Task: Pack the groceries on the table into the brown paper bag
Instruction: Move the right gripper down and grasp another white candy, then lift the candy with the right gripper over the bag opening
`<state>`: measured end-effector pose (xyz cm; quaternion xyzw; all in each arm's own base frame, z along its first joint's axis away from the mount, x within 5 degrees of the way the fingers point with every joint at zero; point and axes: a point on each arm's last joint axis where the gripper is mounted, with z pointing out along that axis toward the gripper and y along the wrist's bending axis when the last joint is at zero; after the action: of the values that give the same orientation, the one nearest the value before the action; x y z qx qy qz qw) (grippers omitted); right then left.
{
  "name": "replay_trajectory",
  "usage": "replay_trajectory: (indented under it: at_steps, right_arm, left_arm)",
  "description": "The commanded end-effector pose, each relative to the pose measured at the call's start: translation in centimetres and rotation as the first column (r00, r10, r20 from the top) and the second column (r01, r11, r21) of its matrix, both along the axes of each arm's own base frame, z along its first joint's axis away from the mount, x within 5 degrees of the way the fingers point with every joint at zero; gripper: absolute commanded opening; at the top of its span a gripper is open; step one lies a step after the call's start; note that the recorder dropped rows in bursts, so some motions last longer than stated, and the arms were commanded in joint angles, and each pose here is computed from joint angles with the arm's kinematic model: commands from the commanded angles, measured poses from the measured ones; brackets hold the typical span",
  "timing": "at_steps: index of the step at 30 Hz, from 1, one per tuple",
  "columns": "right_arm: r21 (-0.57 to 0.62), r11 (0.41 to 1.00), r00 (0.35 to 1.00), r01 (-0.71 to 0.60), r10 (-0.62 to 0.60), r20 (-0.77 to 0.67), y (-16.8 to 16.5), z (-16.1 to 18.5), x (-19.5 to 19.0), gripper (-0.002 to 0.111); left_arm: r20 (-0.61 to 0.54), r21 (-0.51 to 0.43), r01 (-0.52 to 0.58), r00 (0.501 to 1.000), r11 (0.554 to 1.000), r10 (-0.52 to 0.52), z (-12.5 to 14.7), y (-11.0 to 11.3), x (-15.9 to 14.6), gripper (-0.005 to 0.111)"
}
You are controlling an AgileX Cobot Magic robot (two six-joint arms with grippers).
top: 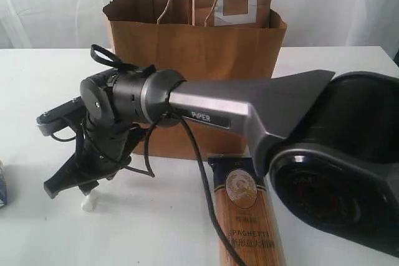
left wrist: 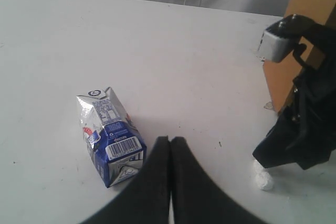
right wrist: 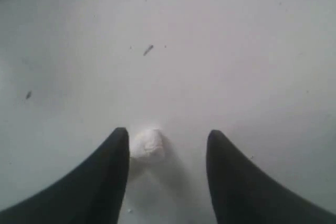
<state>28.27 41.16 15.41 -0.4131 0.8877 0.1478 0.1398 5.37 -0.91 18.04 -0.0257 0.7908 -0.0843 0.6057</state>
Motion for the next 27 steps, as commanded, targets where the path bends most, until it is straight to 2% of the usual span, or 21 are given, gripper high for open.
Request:
replay_trajectory:
  at_steps: [1, 13, 17, 21, 24, 27]
  right_arm:
    - [-0.021, 1.0, 1.0, 0.001, -0.001, -0.009, -0.1, -0.2, 0.0, 0.044]
    - [0.016, 0.999, 0.999, -0.038, 0.037, 0.021, 1.2, -0.7, -0.9, 0.043]
    - [0.008, 0.999, 0.999, -0.039, 0.039, 0.015, 1.1, -0.7, -1.0, 0.033]
    - [0.008, 0.999, 0.999, -0.04, 0.04, 0.014, 1.1, -0.5, -1.0, 0.018]
    - [0.026, 0.999, 0.999, -0.04, 0.04, 0.027, 1.0, 0.6, -1.0, 0.005]
    - [0.041, 0.998, 0.998, -0.045, 0.043, 0.036, 0.7, 2.6, -1.3, 0.0]
  left_arm:
    - [0.003, -0.012, 0.005, 1.0, 1.0, -0.005, -0.1, -0.1, 0.0, 0.0]
    - [0.003, -0.012, 0.005, 1.0, 1.0, -0.005, -0.1, -0.1, 0.0, 0.0]
    - [0.003, -0.012, 0.005, 1.0, 1.0, -0.005, -0.1, -0.1, 0.0, 0.0]
    - [0.003, -0.012, 0.005, 1.0, 1.0, -0.005, -0.1, -0.1, 0.0, 0.0]
    - [0.003, -0.012, 0.005, 1.0, 1.0, -0.005, -0.1, -0.1, 0.0, 0.0]
    - [0.003, -0.012, 0.005, 1.0, 1.0, -0.005, -0.1, -0.1, 0.0, 0.0]
